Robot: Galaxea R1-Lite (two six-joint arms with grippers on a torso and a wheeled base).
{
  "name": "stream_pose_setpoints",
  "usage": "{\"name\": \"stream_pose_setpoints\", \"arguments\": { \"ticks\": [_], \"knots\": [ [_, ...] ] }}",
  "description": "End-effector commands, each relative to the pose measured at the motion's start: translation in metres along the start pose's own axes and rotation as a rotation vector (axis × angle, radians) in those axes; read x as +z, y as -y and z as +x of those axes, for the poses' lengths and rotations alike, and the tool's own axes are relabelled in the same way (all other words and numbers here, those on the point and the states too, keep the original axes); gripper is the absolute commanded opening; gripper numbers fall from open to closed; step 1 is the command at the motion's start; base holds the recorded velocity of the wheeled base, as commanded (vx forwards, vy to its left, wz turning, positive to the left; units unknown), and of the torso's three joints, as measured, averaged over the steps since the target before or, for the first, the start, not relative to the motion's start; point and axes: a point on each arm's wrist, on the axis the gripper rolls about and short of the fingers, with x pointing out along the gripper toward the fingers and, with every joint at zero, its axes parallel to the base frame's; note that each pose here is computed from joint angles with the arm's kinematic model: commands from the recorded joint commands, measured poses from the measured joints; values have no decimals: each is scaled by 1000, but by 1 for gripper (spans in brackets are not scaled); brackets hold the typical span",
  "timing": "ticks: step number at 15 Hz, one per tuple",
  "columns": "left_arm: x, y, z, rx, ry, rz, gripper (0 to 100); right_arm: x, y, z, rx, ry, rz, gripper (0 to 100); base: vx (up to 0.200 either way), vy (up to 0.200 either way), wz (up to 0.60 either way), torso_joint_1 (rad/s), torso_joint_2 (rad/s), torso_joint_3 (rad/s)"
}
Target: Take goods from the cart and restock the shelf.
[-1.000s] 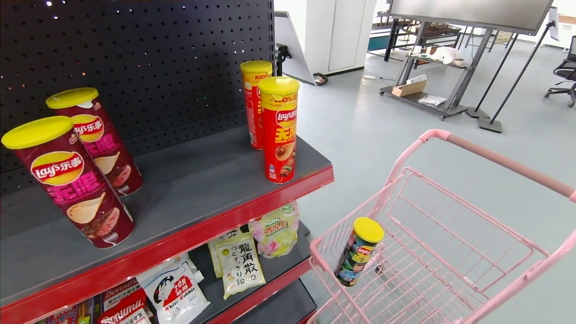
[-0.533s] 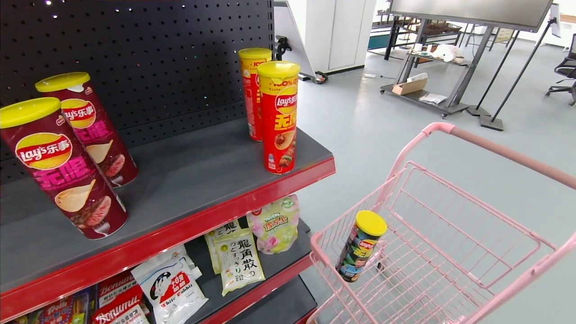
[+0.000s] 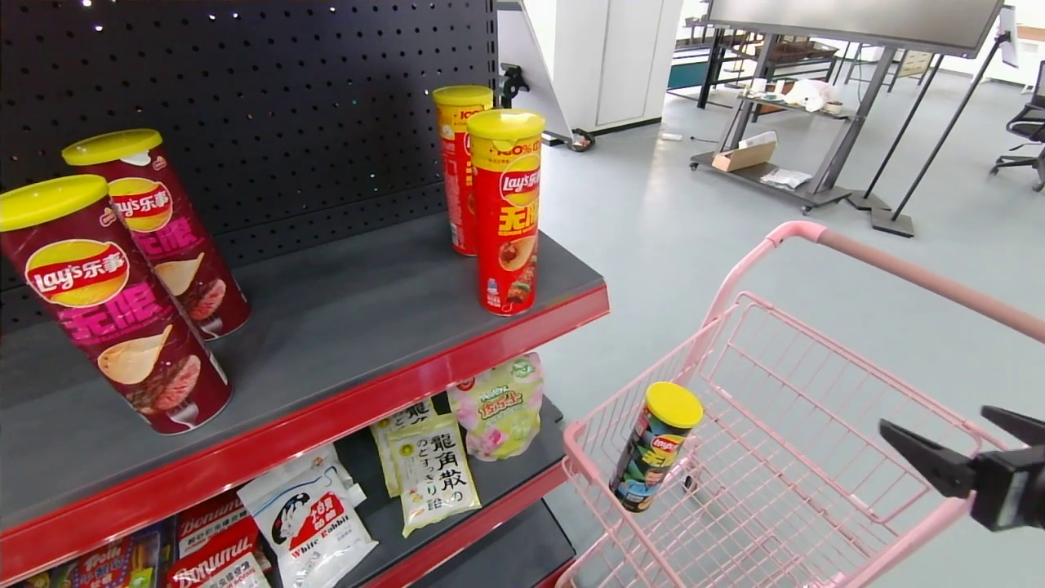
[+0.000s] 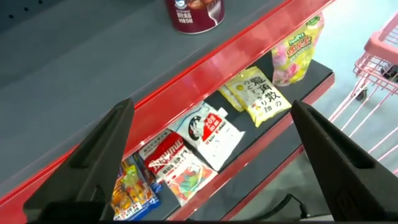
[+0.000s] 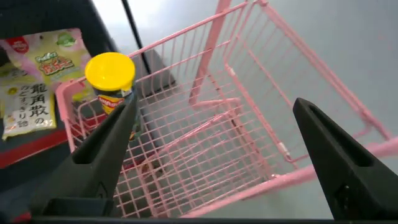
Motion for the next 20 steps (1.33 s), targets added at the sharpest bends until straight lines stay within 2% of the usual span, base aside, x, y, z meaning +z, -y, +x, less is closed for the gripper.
{"name": "stream_pose_setpoints", "arguments": {
  "ticks": [1, 3, 7, 11, 15, 17, 20],
  "knots": [
    [6, 1, 5, 6, -31, -6, 100, -8, -28, 79, 119, -192, 2, 100, 0, 0, 0, 0, 0, 0],
    [7, 1, 7, 4, -44, -2, 100, -11, -48, 97, 207, -200, 48, 100, 0, 0, 0, 0, 0, 0],
    [16, 0, 9, 2, -50, -1, 100, -36, -72, 117, 278, -186, 41, 100, 0, 0, 0, 0, 0, 0],
    [19, 1, 14, -5, -76, 5, 100, -51, -92, 122, 306, -246, 59, 100, 0, 0, 0, 0, 0, 0],
    [19, 2, 15, -8, -82, 7, 100, -62, -100, 138, 282, -251, 75, 100, 0, 0, 0, 0, 0, 0],
    [19, 1, 15, -8, -80, 5, 100, -69, -103, 146, 279, -221, 78, 100, 0, 0, 0, 0, 0, 0],
    [19, 1, 15, -8, -80, 0, 100, -74, -105, 152, 275, -236, 76, 100, 0, 0, 0, 0, 0, 0]
  ]
}}
